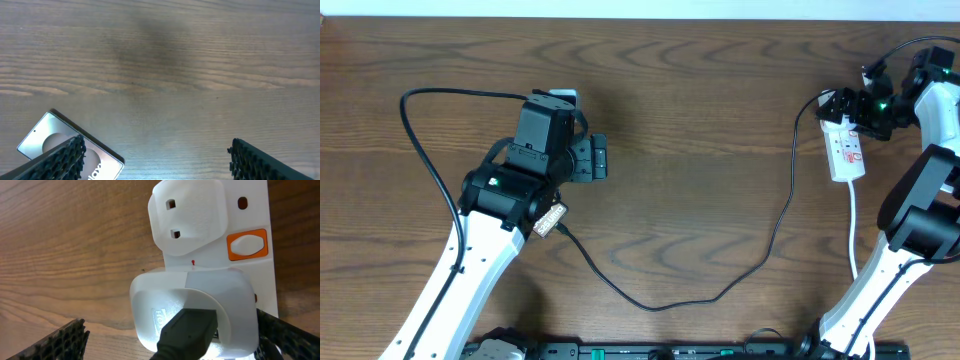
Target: Plug charger to phone and switch on socket
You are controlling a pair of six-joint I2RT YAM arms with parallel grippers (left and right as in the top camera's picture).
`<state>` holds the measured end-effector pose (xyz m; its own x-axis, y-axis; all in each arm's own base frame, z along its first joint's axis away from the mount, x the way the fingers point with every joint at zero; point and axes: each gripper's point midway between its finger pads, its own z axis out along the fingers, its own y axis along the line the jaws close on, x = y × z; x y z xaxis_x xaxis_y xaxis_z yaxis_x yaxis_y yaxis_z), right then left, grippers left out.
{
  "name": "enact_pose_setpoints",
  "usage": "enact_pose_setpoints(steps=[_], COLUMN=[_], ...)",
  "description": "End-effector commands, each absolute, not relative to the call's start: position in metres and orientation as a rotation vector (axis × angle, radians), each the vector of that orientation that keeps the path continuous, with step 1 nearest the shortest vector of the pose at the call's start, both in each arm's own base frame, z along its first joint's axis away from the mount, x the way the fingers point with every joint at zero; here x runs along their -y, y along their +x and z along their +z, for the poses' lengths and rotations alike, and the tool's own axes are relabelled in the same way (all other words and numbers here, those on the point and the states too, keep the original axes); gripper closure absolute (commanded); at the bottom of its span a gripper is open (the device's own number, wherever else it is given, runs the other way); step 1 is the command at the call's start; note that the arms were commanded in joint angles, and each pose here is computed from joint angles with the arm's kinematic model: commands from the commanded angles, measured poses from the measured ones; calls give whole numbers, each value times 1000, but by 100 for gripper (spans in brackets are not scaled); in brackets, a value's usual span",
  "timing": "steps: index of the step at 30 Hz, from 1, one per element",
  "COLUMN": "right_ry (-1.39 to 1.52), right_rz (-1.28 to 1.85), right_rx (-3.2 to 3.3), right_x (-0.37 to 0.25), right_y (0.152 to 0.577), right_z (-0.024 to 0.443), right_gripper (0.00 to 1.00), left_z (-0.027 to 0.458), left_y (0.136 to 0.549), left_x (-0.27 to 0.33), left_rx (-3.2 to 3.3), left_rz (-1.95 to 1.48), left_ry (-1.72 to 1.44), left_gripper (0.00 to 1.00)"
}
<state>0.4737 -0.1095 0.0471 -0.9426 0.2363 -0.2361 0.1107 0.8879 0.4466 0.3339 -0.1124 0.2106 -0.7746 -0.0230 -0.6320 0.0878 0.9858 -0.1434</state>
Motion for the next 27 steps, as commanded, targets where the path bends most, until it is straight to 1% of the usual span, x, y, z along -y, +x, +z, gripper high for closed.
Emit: enact_pose_setpoints(steps=[1, 6, 17, 27], right_ry=[245, 250, 375, 398], right_rz=[851, 805, 676, 639], right_rx=[-2776, -2792, -2824, -2835], right_x=[64, 70, 105, 110], right_y=[468, 467, 463, 462], right_z=[41, 39, 43, 41], right_gripper=[1, 1, 1, 1], left_z=[216, 216, 216, 216], left_y=[337, 337, 337, 337], left_x=[113, 113, 113, 113], left_rx=[-2436, -2436, -2436, -2436], left_rz=[-211, -211, -211, -211], left_ry=[52, 52, 52, 52], left_gripper=[10, 10, 10, 10])
